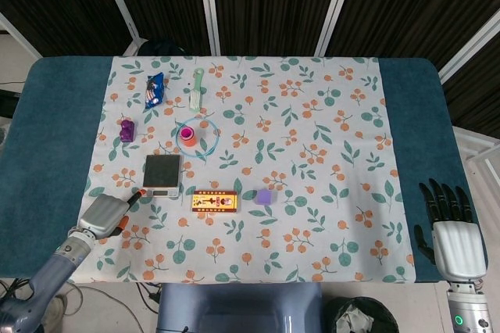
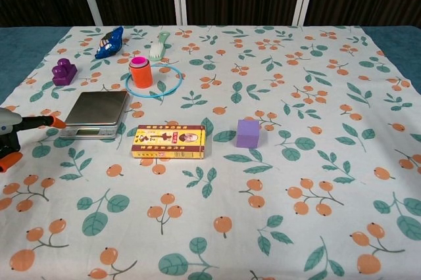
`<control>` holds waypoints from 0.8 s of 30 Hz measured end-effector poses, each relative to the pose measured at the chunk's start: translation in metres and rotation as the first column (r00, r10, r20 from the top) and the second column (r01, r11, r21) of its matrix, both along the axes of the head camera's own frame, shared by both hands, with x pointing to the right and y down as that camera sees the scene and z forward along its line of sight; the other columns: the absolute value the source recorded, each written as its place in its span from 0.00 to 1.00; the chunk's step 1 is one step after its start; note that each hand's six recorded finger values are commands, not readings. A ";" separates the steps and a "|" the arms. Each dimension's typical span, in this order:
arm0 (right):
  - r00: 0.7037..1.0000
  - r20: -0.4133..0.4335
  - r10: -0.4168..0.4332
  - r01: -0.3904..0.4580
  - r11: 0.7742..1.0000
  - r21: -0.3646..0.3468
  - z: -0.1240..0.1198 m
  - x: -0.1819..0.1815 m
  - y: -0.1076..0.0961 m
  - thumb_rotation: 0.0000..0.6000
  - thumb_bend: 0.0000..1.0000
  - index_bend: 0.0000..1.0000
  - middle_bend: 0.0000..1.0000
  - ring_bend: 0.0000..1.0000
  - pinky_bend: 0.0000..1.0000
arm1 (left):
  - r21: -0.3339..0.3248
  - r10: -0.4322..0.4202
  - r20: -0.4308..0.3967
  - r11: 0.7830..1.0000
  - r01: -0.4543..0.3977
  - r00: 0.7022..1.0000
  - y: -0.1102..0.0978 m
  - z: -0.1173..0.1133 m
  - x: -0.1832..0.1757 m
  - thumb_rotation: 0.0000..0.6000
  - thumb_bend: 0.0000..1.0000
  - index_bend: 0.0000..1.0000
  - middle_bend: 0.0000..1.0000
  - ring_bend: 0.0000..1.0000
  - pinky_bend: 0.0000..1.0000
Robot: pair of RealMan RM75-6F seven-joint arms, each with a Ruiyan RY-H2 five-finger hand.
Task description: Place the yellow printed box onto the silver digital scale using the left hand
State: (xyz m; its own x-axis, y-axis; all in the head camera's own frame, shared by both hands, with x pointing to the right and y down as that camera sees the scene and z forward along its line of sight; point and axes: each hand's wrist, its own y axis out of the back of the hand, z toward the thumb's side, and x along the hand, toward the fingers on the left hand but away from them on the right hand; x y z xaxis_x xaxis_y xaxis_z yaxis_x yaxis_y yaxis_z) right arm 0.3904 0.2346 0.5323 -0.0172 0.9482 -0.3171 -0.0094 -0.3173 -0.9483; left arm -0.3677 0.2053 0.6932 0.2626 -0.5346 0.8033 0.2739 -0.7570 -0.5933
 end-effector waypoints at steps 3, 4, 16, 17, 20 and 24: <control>1.000 -0.001 0.001 -0.001 1.000 -0.001 0.000 0.000 0.000 1.00 0.51 0.03 0.07 0.06 0.01 | -0.004 -0.004 0.003 1.000 0.004 1.000 0.001 0.002 0.000 1.00 0.58 0.08 0.81 0.69 0.64; 1.000 0.000 0.001 -0.001 1.000 -0.001 0.000 0.000 0.000 1.00 0.51 0.03 0.07 0.06 0.01 | -0.006 -0.005 0.005 1.000 0.005 1.000 0.001 0.002 -0.001 1.00 0.58 0.08 0.81 0.69 0.64; 1.000 -0.001 0.000 0.000 1.000 -0.002 0.001 0.000 0.000 1.00 0.51 0.03 0.07 0.06 0.01 | -0.011 -0.006 0.019 1.000 0.006 1.000 0.001 0.005 -0.002 1.00 0.58 0.08 0.81 0.69 0.64; 1.000 -0.001 0.000 0.000 1.000 -0.003 0.001 0.000 0.000 1.00 0.51 0.03 0.07 0.06 0.01 | -0.013 -0.005 0.020 1.000 0.006 1.000 0.001 0.006 -0.002 1.00 0.58 0.08 0.81 0.69 0.64; 1.000 -0.002 0.001 -0.001 1.000 -0.002 0.001 0.000 0.000 1.00 0.51 0.03 0.07 0.06 0.01 | -0.016 -0.004 0.019 1.000 0.005 1.000 0.001 0.006 -0.002 1.00 0.58 0.08 0.81 0.69 0.64; 1.000 -0.003 0.001 -0.001 1.000 -0.004 0.001 0.000 0.000 1.00 0.51 0.03 0.07 0.06 0.01 | -0.020 0.001 0.020 1.000 -0.001 1.000 0.002 0.007 -0.001 1.00 0.58 0.08 0.81 0.69 0.64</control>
